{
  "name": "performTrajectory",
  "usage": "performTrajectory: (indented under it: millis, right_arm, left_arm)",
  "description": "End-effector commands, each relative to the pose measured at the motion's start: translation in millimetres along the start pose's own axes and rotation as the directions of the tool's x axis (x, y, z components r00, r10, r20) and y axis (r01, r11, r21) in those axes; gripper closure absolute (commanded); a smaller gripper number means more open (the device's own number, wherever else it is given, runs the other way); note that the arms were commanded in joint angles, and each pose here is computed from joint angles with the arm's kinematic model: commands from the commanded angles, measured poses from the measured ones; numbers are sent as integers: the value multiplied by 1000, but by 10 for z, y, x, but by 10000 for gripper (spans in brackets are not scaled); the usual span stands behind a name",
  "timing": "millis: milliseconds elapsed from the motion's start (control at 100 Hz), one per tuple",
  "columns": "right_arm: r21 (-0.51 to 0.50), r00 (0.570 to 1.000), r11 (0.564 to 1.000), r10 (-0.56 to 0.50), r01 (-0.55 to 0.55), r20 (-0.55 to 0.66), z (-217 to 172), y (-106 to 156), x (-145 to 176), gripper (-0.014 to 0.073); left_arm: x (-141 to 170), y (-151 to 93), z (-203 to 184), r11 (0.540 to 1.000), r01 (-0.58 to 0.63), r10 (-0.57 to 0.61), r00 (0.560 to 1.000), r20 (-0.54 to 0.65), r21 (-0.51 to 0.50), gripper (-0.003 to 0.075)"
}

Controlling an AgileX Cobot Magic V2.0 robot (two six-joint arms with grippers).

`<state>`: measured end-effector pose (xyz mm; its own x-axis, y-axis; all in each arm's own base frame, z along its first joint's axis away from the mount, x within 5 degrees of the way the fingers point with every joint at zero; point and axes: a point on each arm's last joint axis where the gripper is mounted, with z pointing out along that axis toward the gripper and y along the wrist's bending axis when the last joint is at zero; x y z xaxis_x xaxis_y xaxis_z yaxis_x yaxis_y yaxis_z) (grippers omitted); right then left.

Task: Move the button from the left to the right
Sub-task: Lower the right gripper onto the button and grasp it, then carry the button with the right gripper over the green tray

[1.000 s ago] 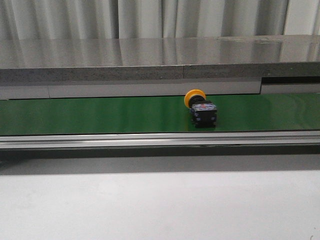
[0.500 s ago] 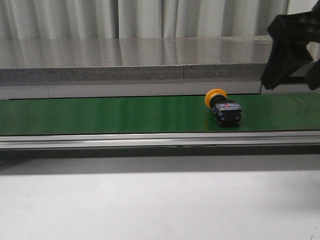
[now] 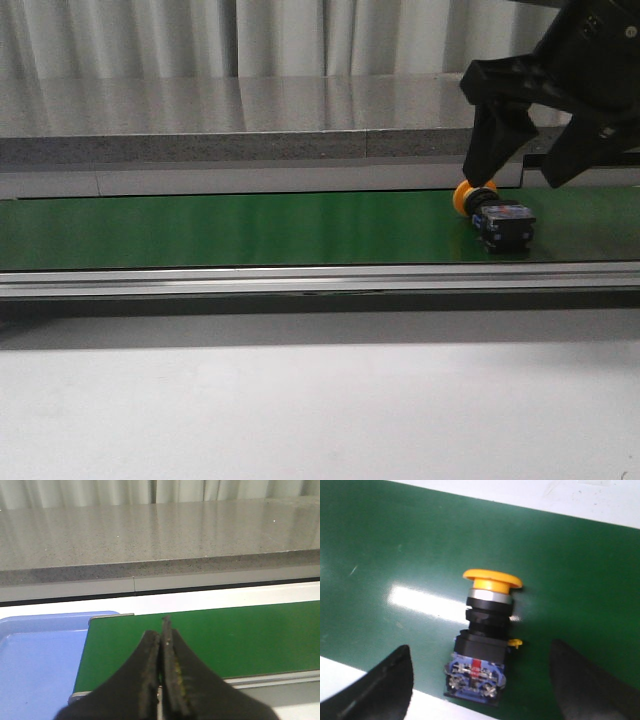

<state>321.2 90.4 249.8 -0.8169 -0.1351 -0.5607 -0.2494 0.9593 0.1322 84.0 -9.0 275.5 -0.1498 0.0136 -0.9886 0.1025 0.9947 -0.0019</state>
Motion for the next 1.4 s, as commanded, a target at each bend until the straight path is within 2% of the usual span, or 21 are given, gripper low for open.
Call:
performTrajectory:
  millis: [0, 190, 260, 360, 480, 550, 670, 840, 960, 1100, 1220, 1390]
  right_arm:
    - [2, 997, 1000, -14, 14, 74, -84, 13, -134, 34]
    - [11, 1000, 1000, -20, 19, 8, 106, -21, -78, 34]
    - [11, 1000, 1000, -17, 17, -16, 160, -28, -55, 59]
    - [9, 999, 1000, -16, 17, -34, 166, -27, -39, 172]
    - [6, 998, 1000, -17, 17, -52, 157, -23, -29, 364]
    - [1, 997, 1000, -19, 19, -69, 130, -13, -49, 424]
    - [-6, 997, 1000, -29, 28, -75, 21, 5, -156, 433]
    - [39, 998, 997, -66, 67, -3, -264, -71, -421, 433]
    - [103, 997, 993, -55, 49, 56, -452, -286, -575, 433]
    - [196, 994, 980, 4, -26, 112, -624, -707, -651, 433]
    - [290, 985, 950, 70, -113, 155, -744, -1178, -614, 433]
    - [371, 966, 897, 182, -239, 181, -812, -1755, -464, 432]
  left_arm:
    - [-164, 9, -17, 1000, 13, -12, 995, 103, -8, 741]
    - [-164, 9, -17, 1000, 13, -12, 995, 103, -8, 741]
    - [-164, 9, -17, 1000, 13, -12, 995, 103, -8, 741]
    - [-164, 9, -17, 1000, 13, -12, 995, 103, -8, 741]
    - [-164, 9, -17, 1000, 13, -12, 995, 103, -8, 741]
    - [-164, 9, -17, 1000, 13, -12, 995, 103, -8, 741]
    - [-164, 9, -17, 1000, 13, -12, 995, 103, -8, 741]
    - [-164, 9, -17, 1000, 13, -12, 995, 103, -8, 741]
    - [-164, 9, -17, 1000, 13, -12, 995, 103, -8, 741]
    - [-164, 9, -17, 1000, 13, -12, 995, 103, -8, 741]
    - [-164, 9, -17, 1000, 13, -12, 995, 103, -8, 741]
    - [-164, 9, -17, 1000, 13, -12, 995, 103, -8, 741]
